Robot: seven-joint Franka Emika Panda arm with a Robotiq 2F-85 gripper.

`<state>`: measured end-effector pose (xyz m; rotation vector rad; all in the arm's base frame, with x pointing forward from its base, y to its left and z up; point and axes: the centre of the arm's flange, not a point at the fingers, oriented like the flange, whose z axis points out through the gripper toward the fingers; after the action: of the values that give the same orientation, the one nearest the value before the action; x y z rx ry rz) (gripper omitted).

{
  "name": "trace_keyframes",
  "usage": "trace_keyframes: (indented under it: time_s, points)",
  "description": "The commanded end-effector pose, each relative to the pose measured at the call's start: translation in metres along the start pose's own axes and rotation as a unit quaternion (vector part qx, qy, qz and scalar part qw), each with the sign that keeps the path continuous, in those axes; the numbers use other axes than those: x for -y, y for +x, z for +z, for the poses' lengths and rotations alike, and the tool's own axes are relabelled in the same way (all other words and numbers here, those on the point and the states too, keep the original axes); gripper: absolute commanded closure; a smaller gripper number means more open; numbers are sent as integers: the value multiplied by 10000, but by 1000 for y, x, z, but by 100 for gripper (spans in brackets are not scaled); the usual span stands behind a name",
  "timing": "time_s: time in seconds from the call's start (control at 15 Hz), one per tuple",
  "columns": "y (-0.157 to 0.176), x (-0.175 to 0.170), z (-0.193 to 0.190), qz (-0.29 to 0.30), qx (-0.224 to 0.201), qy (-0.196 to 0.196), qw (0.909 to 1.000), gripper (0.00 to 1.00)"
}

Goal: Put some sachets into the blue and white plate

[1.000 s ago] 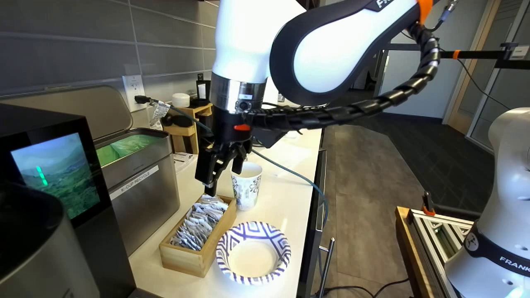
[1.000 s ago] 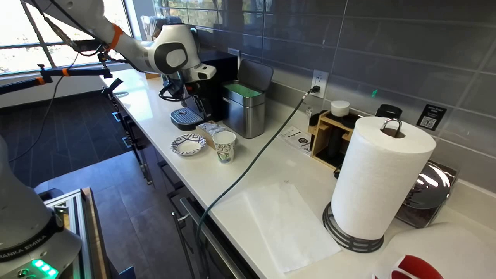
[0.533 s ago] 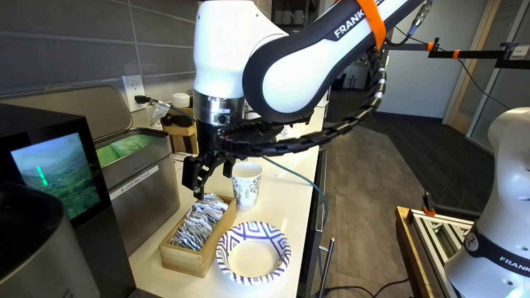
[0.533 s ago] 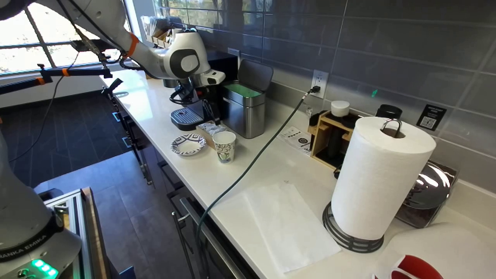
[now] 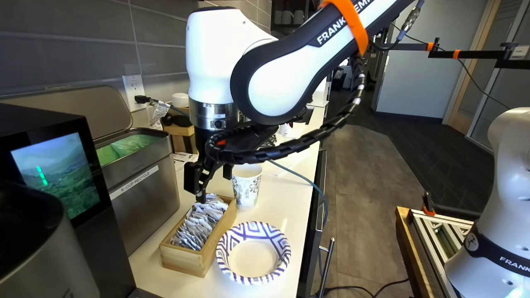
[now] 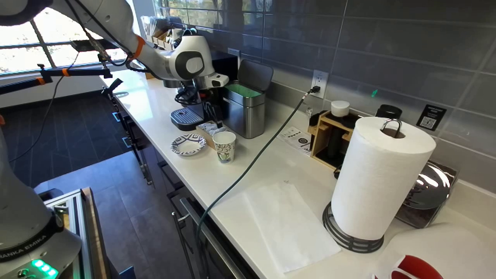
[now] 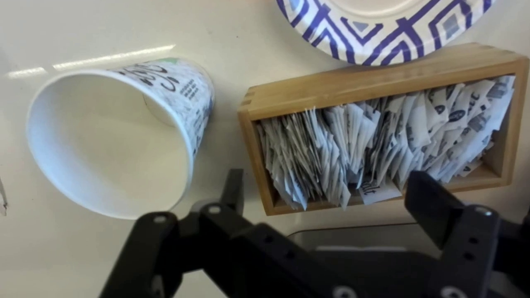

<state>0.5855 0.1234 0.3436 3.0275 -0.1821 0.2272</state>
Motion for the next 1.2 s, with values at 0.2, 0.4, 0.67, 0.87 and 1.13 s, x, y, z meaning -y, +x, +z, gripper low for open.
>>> trace_keyframes:
  time_s: [0.2,0.4,0.67,0.87,1.13]
  points:
    - [7,-12,28,-395,8,129,9991,2]
    - [4,-10,36,-578,54,111,9982,27]
    - [-2,-8,39,-774,89,99,9969,59]
    - [-3,-5,40,-851,111,105,9963,82]
    - [-4,0,41,-843,163,84,9963,100]
